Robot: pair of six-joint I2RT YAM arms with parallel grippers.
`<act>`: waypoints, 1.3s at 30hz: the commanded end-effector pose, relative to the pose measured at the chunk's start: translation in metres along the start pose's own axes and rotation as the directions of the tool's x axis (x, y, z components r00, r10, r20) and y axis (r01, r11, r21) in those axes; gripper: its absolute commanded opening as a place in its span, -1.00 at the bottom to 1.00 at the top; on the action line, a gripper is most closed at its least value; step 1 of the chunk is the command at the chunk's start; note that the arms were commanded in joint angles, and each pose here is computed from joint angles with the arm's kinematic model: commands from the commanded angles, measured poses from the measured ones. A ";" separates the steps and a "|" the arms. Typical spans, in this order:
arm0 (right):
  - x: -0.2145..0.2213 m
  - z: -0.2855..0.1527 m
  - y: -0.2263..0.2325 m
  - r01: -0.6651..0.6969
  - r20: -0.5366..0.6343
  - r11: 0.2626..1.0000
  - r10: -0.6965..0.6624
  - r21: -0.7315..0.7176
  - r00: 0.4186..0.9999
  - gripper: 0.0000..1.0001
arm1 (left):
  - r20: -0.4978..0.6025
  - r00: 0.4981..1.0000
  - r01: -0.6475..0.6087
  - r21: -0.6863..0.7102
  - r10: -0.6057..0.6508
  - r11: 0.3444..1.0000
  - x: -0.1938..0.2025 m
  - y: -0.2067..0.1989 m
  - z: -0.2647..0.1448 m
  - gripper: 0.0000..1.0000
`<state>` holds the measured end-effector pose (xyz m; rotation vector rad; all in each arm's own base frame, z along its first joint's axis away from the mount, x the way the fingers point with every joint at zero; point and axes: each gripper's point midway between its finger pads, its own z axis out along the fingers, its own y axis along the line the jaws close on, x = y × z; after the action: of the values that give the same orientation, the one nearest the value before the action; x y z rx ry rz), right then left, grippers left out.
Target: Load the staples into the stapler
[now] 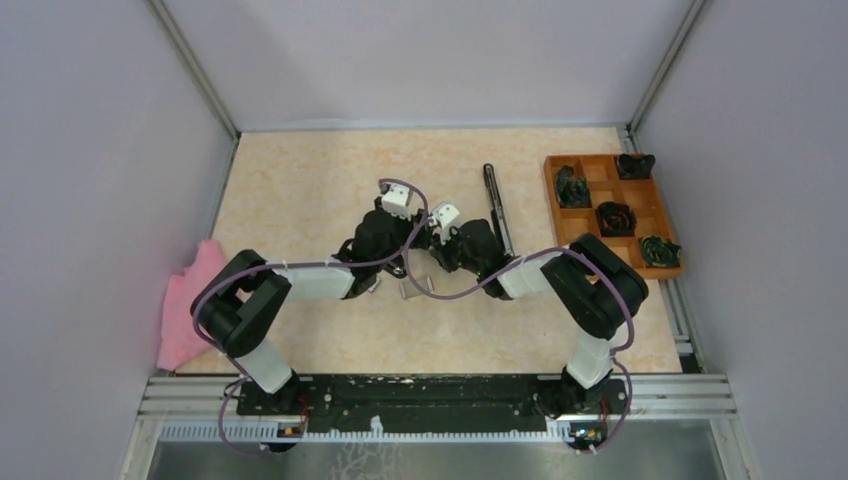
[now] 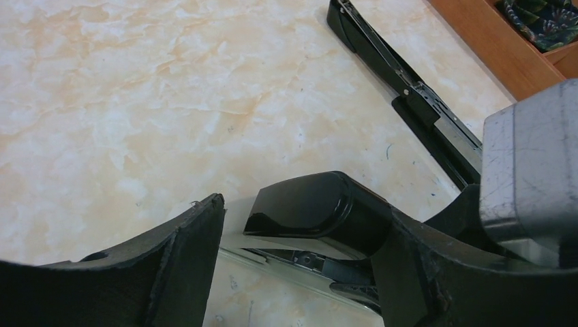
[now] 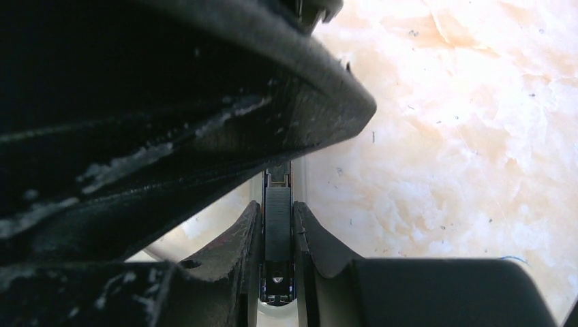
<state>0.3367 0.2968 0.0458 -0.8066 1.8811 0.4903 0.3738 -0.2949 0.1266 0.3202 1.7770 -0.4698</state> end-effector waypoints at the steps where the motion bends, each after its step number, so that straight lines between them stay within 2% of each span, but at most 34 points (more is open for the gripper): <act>1: -0.031 0.007 0.018 0.022 0.147 0.997 -0.011 -0.072 0.989 -0.98 | -0.004 1.000 0.030 0.083 -0.029 0.996 0.010 -0.027 -0.010 0.61; 6: -0.040 0.005 0.021 0.042 0.231 0.996 -0.023 -0.081 0.973 -0.99 | 0.001 0.998 0.060 0.066 -0.060 0.996 0.016 -0.023 -0.012 0.65; 14: -0.043 0.006 0.024 0.086 0.275 0.991 -0.054 -0.106 0.960 -0.94 | -0.010 0.998 0.059 0.089 -0.058 0.994 0.011 -0.027 -0.015 0.76; 27: -0.038 0.006 0.023 0.089 0.242 0.990 -0.061 -0.107 0.968 -0.53 | 0.002 0.989 0.147 0.099 -0.148 0.984 -0.015 -0.031 -0.032 0.98; 39: -0.031 -0.011 0.021 0.080 0.185 0.992 -0.062 -0.093 0.981 -0.19 | -0.014 0.958 0.285 0.072 -0.285 0.956 -0.022 -0.010 -0.057 0.99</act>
<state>0.3283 0.3086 0.0515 -0.8498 1.7299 0.5830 0.3334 -0.2787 0.1512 0.1720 1.8204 -0.6471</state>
